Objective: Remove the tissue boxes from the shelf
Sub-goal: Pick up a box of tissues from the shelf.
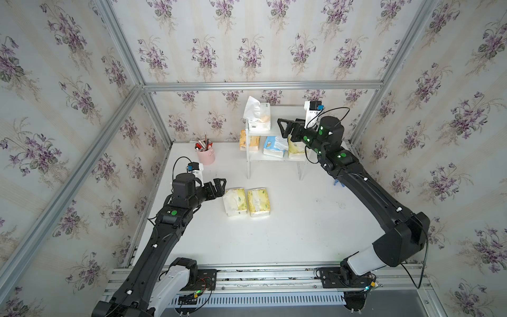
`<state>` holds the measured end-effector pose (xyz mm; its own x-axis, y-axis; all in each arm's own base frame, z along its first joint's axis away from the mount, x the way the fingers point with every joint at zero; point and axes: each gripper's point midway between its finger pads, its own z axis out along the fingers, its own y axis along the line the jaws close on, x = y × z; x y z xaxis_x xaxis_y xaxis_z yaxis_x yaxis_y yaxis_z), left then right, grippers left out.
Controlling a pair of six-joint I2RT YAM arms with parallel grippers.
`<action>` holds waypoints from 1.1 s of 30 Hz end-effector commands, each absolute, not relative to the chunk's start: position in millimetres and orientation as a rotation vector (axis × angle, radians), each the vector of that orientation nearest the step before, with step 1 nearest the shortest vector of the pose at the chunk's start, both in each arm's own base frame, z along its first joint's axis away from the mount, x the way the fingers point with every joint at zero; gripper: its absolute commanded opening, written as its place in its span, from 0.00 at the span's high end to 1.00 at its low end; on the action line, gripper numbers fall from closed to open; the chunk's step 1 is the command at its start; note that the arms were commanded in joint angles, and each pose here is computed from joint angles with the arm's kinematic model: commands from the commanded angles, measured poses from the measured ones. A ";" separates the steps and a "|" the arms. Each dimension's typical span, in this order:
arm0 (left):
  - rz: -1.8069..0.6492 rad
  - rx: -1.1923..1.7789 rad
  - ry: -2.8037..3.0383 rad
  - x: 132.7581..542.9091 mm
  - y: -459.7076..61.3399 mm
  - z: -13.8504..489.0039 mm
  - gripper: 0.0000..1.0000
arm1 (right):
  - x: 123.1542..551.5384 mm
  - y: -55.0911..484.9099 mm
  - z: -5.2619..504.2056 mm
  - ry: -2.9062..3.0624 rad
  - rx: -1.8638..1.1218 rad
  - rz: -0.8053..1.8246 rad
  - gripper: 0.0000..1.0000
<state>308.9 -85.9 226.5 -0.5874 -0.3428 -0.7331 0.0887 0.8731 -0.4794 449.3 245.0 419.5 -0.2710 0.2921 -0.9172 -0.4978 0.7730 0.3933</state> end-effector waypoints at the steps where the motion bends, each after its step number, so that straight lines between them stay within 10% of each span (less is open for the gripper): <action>1: -0.604 -0.183 2.109 310.1 -86.6 228.6 0.01 | 458.4 254.6 417.8 1.723 -0.143 0.826 0.02; 33: -0.583 -0.203 2.129 309.6 -83.4 217.2 0.01 | 518.4 308.3 368.0 1.910 -0.067 1.040 0.50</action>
